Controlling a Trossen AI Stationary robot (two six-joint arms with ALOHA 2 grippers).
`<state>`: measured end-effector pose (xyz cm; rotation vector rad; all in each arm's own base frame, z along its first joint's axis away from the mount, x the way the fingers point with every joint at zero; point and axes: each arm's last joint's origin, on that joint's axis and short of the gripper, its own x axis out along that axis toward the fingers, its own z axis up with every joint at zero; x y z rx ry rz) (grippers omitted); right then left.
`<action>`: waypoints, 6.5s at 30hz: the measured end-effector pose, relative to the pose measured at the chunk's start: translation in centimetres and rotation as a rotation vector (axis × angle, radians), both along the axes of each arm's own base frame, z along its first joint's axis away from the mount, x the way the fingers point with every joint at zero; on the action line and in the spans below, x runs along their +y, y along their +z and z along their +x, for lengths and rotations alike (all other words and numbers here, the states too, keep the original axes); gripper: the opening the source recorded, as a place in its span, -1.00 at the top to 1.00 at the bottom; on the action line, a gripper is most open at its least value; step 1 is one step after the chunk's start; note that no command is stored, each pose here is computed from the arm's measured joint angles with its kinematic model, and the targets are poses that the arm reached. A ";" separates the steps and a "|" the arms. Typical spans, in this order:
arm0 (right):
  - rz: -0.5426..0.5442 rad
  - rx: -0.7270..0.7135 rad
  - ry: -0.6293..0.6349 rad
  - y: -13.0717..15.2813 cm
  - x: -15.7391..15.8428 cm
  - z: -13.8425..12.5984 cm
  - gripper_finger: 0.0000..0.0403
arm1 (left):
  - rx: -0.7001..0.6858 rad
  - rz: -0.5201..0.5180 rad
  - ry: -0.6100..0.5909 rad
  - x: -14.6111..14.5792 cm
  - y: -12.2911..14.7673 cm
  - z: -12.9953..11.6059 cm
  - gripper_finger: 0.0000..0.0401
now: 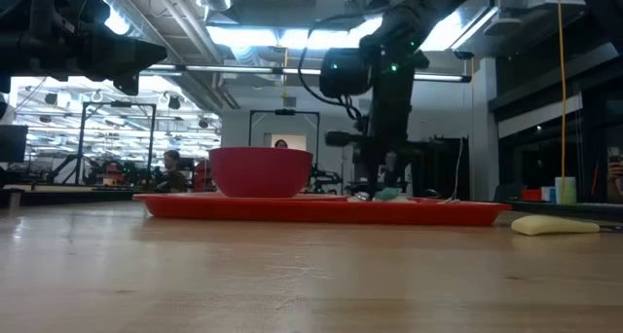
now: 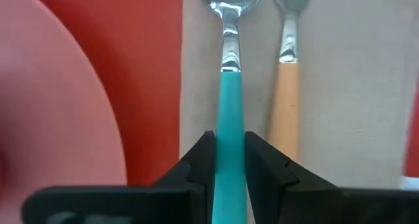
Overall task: Set up tray
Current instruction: Put the blue spoon on top of the brown napkin on the right side of the pink plate, then put the yellow knife on top of the brown napkin on the right side of the orange fork
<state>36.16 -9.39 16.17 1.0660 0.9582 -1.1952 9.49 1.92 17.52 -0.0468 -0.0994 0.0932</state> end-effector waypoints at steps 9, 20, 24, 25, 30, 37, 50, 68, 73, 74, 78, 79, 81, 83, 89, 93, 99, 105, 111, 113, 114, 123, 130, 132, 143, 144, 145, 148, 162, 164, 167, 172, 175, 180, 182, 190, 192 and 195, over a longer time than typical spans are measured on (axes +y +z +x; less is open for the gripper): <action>0.021 -0.039 -0.010 -1.6 -0.5 -0.5 0.69 | -0.001 0.000 0.000 0.0 0.0 0.0 0.98; 0.016 -0.029 -0.012 -1.8 -0.6 -0.7 0.58 | -0.001 0.000 0.000 0.0 0.0 0.0 0.98; 0.016 -0.029 -0.012 -1.8 -0.5 -0.7 0.39 | -0.001 0.000 0.000 0.0 0.0 0.0 0.98; 0.016 -0.029 -0.012 -1.8 -0.5 -0.7 0.36 | -0.001 0.000 0.000 0.0 0.0 0.0 0.98; 0.016 -0.029 -0.012 -1.8 -0.5 -0.7 0.31 | -0.001 0.000 0.000 0.0 0.0 0.0 0.98; 0.024 -0.032 -0.008 -1.6 -0.5 -0.6 0.30 | -0.001 0.000 0.000 0.0 0.0 0.0 0.98; 0.007 0.060 0.021 1.1 -0.9 -0.3 0.29 | -0.001 0.000 0.000 0.0 0.0 0.0 0.98; -0.065 0.166 0.165 8.5 3.0 0.8 0.29 | 0.000 0.000 0.000 0.0 0.0 0.0 0.98; -0.105 0.127 0.168 10.1 6.5 -0.2 0.29 | 0.000 0.000 0.000 0.0 0.0 0.0 0.98; -0.102 0.126 0.163 10.2 7.3 -0.5 0.29 | 0.000 0.000 0.000 0.0 0.0 0.0 0.98; -0.081 0.112 0.142 10.3 10.2 -1.7 0.29 | 0.000 0.000 0.000 0.0 0.0 0.0 0.98; -0.065 0.116 0.142 10.1 11.0 -2.0 0.29 | 0.000 0.000 0.000 0.0 0.0 0.0 0.98; -0.046 0.124 0.129 9.8 12.5 -2.7 0.29 | 0.000 0.000 0.000 0.0 0.0 0.0 0.98; -0.040 0.133 0.110 9.7 13.9 -3.5 0.29 | 0.000 -0.001 0.000 0.0 0.0 0.0 0.98; -0.017 0.108 0.035 9.4 18.2 -5.0 0.29 | 0.000 -0.003 0.000 0.0 0.0 0.0 0.98; 0.010 0.068 -0.063 9.4 20.8 -5.8 0.29 | 0.000 -0.003 0.000 0.0 0.0 0.0 0.98; 0.025 0.027 -0.248 8.5 23.7 -7.4 0.29 | 0.000 -0.002 0.000 0.0 0.0 0.0 0.98; 0.049 0.094 -0.343 6.4 24.6 -8.9 0.29 | 0.000 -0.002 0.000 0.0 0.0 0.0 0.98; 0.020 0.123 -0.401 4.9 22.7 -8.8 0.29 | 0.000 -0.002 0.000 0.0 0.0 0.0 0.98; 0.008 0.139 -0.424 4.3 22.0 -8.8 0.29 | 0.000 -0.001 0.000 0.0 0.0 0.0 0.98; 0.002 0.147 -0.435 4.0 21.6 -8.9 0.29 | 0.000 -0.001 0.000 0.0 0.0 0.0 0.98; 0.057 0.079 -0.511 -0.4 19.2 -8.7 0.29 | 0.000 -0.001 0.000 0.0 0.0 0.0 0.98; 0.112 0.098 -0.528 -1.4 19.0 -9.0 0.29 | 0.000 -0.001 0.000 0.0 0.0 0.0 0.98; 0.113 0.099 -0.528 -1.4 19.0 -9.0 0.29 | 0.000 -0.002 0.000 0.0 0.0 0.0 0.98; 0.189 0.179 -0.509 -1.4 19.7 -9.4 0.29 | 0.000 -0.001 0.000 0.0 0.0 0.0 0.98; 0.183 0.187 -0.503 -1.4 19.8 -9.6 0.29 | 0.000 -0.002 0.000 0.0 0.0 0.0 0.98; 0.178 0.196 -0.497 -1.4 19.9 -9.7 0.29 | 0.000 -0.002 0.000 0.0 0.0 0.0 0.98; 0.155 0.227 -0.483 -1.3 20.1 -10.2 0.29 | 0.000 -0.002 -0.001 0.0 0.0 0.0 0.98; 0.121 0.290 -0.371 -1.2 20.7 -11.0 0.29 | 0.000 -0.002 -0.001 0.0 0.0 0.0 0.98; 0.113 0.297 -0.339 -1.2 20.7 -11.0 0.29 | 0.000 -0.001 0.000 0.0 0.0 0.0 0.98; 0.071 0.307 -0.306 -1.1 20.5 -11.2 0.29 | 0.000 -0.007 -0.001 0.0 0.0 0.0 0.98; 0.070 0.331 -0.261 -1.5 20.3 -11.6 0.29 | -0.002 -0.026 -0.002 0.0 0.0 0.0 0.98; 0.096 0.348 -0.241 -2.6 20.1 -12.2 0.29 | -0.003 -0.026 -0.003 0.0 0.0 0.0 0.98; 0.117 0.327 -0.187 -3.9 19.8 -12.9 0.29 | -0.004 -0.026 -0.003 0.0 0.0 0.0 0.98; 0.109 0.326 -0.182 -4.0 19.7 -13.0 0.29 | -0.011 -0.024 -0.003 0.0 0.1 0.0 0.98; 0.106 0.319 -0.110 -3.6 19.6 -13.1 0.29 | -0.014 -0.023 -0.002 0.0 0.1 0.0 0.98; 0.106 0.317 -0.114 -3.6 19.6 -13.1 0.29 | -0.015 -0.023 -0.003 0.0 0.1 0.0 0.98; 0.103 0.317 -0.115 -3.6 19.6 -13.1 0.29 | -0.014 -0.023 -0.002 0.0 0.1 0.0 0.98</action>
